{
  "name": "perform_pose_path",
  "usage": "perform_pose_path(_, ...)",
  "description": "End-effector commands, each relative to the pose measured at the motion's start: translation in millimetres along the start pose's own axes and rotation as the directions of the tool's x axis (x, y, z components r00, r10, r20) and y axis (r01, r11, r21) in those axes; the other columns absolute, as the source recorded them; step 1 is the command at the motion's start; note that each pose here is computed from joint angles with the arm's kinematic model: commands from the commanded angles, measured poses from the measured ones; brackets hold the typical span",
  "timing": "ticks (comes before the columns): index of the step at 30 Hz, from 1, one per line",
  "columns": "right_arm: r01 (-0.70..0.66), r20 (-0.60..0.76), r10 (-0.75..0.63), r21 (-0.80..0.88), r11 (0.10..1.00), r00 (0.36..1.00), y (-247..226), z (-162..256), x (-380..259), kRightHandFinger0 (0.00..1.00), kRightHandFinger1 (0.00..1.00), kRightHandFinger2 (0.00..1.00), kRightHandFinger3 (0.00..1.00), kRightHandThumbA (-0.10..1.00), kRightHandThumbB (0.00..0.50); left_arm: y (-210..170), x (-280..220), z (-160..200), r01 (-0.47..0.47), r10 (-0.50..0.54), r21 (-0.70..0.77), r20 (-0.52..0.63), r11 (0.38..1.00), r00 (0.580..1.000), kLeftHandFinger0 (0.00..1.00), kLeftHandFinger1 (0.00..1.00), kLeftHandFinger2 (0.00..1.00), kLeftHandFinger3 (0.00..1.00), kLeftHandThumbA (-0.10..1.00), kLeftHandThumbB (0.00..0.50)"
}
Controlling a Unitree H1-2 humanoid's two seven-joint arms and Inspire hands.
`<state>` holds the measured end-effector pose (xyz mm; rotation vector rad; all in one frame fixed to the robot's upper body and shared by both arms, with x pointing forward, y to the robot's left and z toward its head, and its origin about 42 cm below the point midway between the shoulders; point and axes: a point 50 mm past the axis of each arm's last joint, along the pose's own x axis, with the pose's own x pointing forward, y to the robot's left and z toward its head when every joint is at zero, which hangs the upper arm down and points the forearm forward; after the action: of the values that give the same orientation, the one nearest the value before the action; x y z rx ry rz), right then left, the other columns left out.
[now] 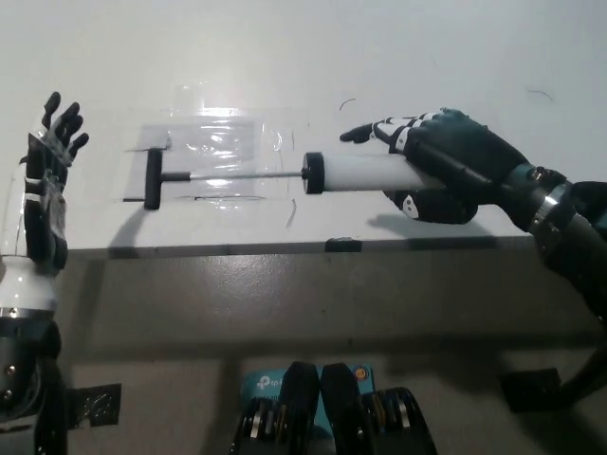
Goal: The robot uses right hand to pick up a small white air pumper and uses its left hand to compress it, and then puts it on the desk
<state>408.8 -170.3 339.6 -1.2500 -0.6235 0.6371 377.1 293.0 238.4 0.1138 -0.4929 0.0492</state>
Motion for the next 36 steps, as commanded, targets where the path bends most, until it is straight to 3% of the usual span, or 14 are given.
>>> perform_pose_path(1,-0.033,0.001,0.033,0.018,0.999,0.999,-20,6,-6,0.03,0.49,0.79,0.87,-0.1,0.144,-5,15,20,-0.025,0.029,-0.072,0.062,0.997,0.998,1.0,1.0,1.0,1.0,1.0,0.179)
perform_pose_path(8,-0.03,0.013,0.03,0.027,0.999,0.999,-18,4,-7,0.02,0.49,0.77,0.87,-0.1,0.127,-23,9,33,0.029,-0.021,-0.108,0.077,0.994,0.997,1.0,1.0,1.0,1.0,1.0,0.163)
perform_pose_path(11,-0.032,0.008,0.032,0.029,0.999,0.999,-16,4,-7,0.02,0.49,0.77,0.88,-0.1,0.122,-34,-2,43,0.081,-0.069,-0.127,0.096,0.989,0.993,1.0,1.0,1.0,1.0,1.0,0.23)
perform_pose_path(16,-0.029,0.002,0.029,0.025,0.999,1.0,-16,4,-7,0.03,0.5,0.78,0.9,-0.1,0.129,-49,-18,58,0.149,-0.136,-0.126,0.109,0.981,0.985,1.0,1.0,1.0,1.0,1.0,0.284)
perform_pose_path(27,-0.034,0.003,0.034,0.039,0.999,0.999,-14,2,-8,0.02,0.5,0.78,0.9,-0.1,0.119,-69,-42,75,0.196,-0.184,-0.047,0.185,0.979,0.965,1.0,1.0,1.0,1.0,1.0,0.236)
perform_pose_path(31,-0.033,0.004,0.033,0.036,0.999,0.999,-16,1,-7,0.02,0.5,0.78,0.91,-0.1,0.129,-71,-40,72,0.195,-0.183,-0.05,0.177,0.98,0.967,1.0,1.0,1.0,1.0,1.0,0.256)
perform_pose_path(36,-0.034,-0.002,0.034,0.027,0.999,0.999,-17,3,-6,0.01,0.49,0.77,0.91,-0.1,0.136,-70,-36,69,0.19,-0.18,-0.044,0.175,0.981,0.968,1.0,1.0,1.0,1.0,1.0,0.239)
